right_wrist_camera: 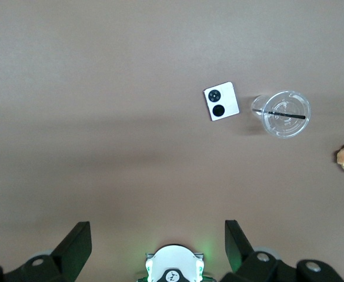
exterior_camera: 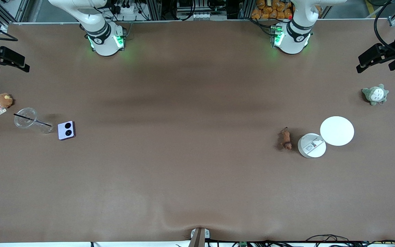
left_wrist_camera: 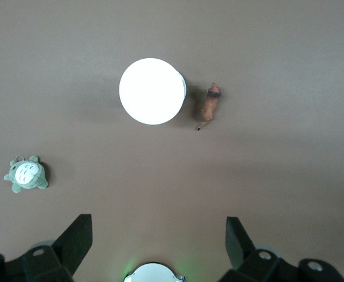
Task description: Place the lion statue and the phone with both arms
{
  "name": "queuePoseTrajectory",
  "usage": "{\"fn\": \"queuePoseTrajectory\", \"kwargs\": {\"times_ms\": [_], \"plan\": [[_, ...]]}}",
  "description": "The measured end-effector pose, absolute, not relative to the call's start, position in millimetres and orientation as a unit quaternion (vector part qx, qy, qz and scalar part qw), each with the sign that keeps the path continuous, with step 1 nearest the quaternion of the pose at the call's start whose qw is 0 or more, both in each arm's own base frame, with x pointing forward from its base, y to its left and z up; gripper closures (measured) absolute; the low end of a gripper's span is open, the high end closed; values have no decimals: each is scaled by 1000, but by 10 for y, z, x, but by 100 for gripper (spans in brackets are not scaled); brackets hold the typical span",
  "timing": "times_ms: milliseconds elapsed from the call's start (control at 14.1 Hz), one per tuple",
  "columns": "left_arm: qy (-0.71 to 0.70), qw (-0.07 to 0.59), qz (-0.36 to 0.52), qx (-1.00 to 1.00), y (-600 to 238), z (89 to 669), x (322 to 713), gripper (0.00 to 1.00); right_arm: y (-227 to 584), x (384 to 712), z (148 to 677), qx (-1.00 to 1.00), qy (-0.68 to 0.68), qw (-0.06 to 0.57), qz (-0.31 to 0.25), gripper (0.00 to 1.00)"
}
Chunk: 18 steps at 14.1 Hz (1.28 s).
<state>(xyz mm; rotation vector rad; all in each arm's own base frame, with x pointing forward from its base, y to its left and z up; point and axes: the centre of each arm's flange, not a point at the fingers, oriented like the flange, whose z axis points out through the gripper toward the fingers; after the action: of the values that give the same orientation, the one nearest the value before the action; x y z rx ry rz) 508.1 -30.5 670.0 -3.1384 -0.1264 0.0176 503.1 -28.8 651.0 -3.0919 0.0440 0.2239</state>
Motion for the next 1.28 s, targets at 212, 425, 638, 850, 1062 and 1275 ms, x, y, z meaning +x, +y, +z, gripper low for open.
{"fn": "queuePoseTrajectory", "kwargs": {"times_ms": [212, 425, 638, 850, 1062, 1275], "plan": [[-39, 1, 10, -999, -313, 6691, 5070, 0, -289, 5027, 6555, -997, 17, 20, 67, 0], [-45, 4, 27, -999, -380, 6664, 5029, 0, -289, 5029, 6570, -998, 17, 20, 65, 0], [-47, 4, 27, -999, -411, 6670, 5024, 0, -289, 5030, 6570, -998, 17, 20, 65, 0], [-50, 3, 16, -999, -383, 6764, 5024, 0, -289, 5030, 6570, -998, 17, 20, 64, 0], [-50, 2, 15, -999, -380, 6783, 5027, 0, -289, 5031, 6571, -998, 17, 20, 64, 0], [-50, 3, 16, -999, -378, 6825, 5007, 0, -290, 5039, 6575, -998, 17, 20, 61, 0]]}}
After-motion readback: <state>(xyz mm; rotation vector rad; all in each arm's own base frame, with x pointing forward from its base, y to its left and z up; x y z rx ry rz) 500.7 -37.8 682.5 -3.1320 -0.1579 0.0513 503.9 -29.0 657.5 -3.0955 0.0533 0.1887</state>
